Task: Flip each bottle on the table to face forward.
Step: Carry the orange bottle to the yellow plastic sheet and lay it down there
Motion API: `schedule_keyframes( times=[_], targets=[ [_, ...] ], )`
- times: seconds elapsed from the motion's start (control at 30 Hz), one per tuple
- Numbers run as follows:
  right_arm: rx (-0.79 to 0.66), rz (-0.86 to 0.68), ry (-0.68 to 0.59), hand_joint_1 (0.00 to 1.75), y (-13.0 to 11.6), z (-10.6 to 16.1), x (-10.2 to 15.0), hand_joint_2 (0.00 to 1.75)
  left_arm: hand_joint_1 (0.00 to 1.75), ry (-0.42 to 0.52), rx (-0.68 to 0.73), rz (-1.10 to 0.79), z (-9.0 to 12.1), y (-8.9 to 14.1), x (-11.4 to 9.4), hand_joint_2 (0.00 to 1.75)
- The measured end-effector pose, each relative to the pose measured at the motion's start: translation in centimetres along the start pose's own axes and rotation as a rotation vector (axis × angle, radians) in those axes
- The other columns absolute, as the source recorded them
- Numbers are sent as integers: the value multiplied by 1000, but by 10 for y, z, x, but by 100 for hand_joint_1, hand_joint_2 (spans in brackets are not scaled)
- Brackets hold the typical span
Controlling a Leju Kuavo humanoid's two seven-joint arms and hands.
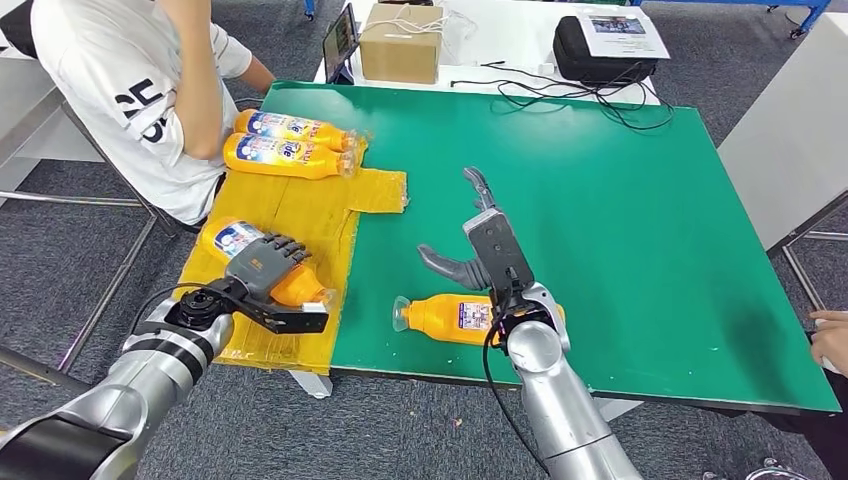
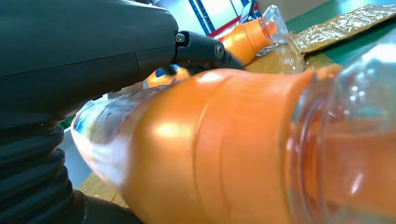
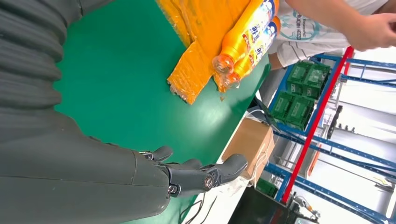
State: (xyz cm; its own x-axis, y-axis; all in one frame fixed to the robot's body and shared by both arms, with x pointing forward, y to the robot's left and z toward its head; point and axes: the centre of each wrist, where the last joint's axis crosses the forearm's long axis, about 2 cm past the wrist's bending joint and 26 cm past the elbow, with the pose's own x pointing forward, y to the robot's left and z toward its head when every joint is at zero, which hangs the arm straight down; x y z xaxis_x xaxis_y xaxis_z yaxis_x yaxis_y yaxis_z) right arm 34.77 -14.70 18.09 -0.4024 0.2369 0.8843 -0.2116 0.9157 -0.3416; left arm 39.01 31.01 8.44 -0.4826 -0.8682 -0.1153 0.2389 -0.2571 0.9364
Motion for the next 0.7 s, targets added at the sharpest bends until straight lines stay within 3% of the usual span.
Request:
schedule_keyframes(
  times=[0.5,0.63,0.7],
  targets=[
    [13,7,21,0,0,0,-2,175,0,-9,29,62,-1,1,-1,175],
    [46,52,41,0,1,1,-5,0,0,-33,100,219,3,-2,-2,175],
    [58,71,48,0,1,1,-7,0,0,-40,136,286,7,-6,-3,175]
  ],
)
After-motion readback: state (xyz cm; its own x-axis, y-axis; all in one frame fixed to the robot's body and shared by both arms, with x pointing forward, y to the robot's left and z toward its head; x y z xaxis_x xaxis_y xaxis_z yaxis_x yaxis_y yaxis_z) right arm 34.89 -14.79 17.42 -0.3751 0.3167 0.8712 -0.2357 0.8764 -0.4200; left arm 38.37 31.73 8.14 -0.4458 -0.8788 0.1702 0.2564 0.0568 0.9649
